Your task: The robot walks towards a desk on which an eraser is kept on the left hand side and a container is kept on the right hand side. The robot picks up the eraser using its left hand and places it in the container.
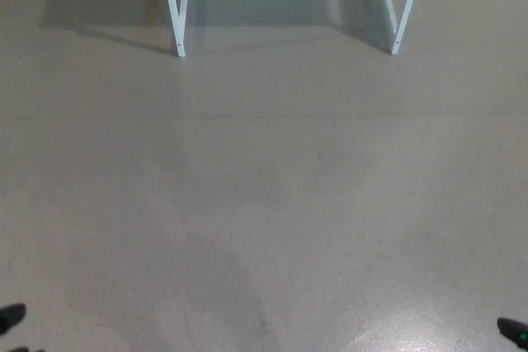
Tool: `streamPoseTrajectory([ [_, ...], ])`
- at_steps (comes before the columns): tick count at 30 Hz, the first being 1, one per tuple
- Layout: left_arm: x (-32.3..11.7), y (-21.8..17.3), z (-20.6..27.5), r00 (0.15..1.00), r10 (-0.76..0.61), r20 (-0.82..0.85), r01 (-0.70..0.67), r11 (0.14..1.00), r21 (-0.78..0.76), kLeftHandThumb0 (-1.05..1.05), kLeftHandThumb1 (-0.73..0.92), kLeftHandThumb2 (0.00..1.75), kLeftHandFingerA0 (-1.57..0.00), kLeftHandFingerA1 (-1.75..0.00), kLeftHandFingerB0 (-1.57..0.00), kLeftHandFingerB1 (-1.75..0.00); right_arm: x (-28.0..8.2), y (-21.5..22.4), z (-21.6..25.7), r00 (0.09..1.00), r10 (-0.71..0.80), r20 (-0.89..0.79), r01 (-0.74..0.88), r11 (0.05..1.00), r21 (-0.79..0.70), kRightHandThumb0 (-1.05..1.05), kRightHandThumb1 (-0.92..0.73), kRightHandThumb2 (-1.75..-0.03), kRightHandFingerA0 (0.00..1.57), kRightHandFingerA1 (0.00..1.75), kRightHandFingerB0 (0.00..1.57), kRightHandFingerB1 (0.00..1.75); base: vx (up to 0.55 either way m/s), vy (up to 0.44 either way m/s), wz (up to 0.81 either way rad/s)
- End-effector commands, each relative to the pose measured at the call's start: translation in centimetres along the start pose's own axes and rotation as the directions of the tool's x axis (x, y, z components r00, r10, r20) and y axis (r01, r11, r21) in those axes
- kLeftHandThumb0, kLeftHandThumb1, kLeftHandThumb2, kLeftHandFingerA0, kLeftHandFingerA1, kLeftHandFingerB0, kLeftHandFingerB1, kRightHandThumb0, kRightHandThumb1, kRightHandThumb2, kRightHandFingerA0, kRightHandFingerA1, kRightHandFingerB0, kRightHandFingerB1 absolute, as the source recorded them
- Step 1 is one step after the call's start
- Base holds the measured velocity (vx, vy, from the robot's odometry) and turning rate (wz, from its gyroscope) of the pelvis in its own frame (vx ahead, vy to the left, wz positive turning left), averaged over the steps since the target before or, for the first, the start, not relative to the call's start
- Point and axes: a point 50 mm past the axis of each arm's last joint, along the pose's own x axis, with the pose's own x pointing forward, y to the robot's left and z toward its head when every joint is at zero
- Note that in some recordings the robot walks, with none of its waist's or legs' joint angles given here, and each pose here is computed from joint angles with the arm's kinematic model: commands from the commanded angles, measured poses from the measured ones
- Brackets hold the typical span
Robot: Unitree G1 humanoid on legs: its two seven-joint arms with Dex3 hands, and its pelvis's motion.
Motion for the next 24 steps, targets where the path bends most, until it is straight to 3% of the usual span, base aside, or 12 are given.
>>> streamPoseTrajectory([
  [1, -0.67, 1.11, 0.94, 0.995, -0.101, -0.008, 0.097, 0.973, -0.207, -0.10, 0.51, 0.92, -0.27, -0.54, -0.21, -0.50, -0.91, -0.28, 0.70, 0.996, 0.078, 0.053, -0.086, 0.981, 0.174, -0.14, -0.47, -0.90, 0.36, 0.60, 0.14, 0.49, 0.00, 0.000, 0.00],
  [13, -1.14, 1.18, 0.81, 0.995, -0.099, -0.022, 0.093, 0.978, -0.187, -0.09, 0.48, 0.90, -0.27, -0.54, -0.21, -0.50, -1.21, -0.42, 0.44, 0.997, 0.072, 0.042, -0.078, 0.984, 0.163, -0.12, -0.47, -0.90, 0.35, 0.60, 0.15, 0.50, 0.00, 0.000, 0.00],
  [20, -1.22, 1.39, 0.15, 0.997, -0.073, -0.035, 0.067, 0.988, -0.141, -0.10, 0.46, 0.88, -0.28, -0.55, -0.20, -0.50, -1.45, -0.83, -0.13, 0.998, -0.023, 0.053, 0.016, 0.993, 0.119, -0.10, -0.45, -0.89, 0.37, 0.60, 0.19, 0.51, 0.00, 0.000, 0.00],
  [24, -1.24, 1.53, 0.16, 0.998, -0.060, -0.027, 0.058, 0.996, -0.066, -0.12, 0.45, 0.88, -0.22, -0.53, -0.19, -0.50, -1.52, -1.00, -0.13, 0.998, -0.048, 0.045, 0.046, 0.998, 0.046, -0.12, -0.44, -0.88, 0.36, 0.59, 0.20, 0.51, 0.00, 0.000, 0.00],
])
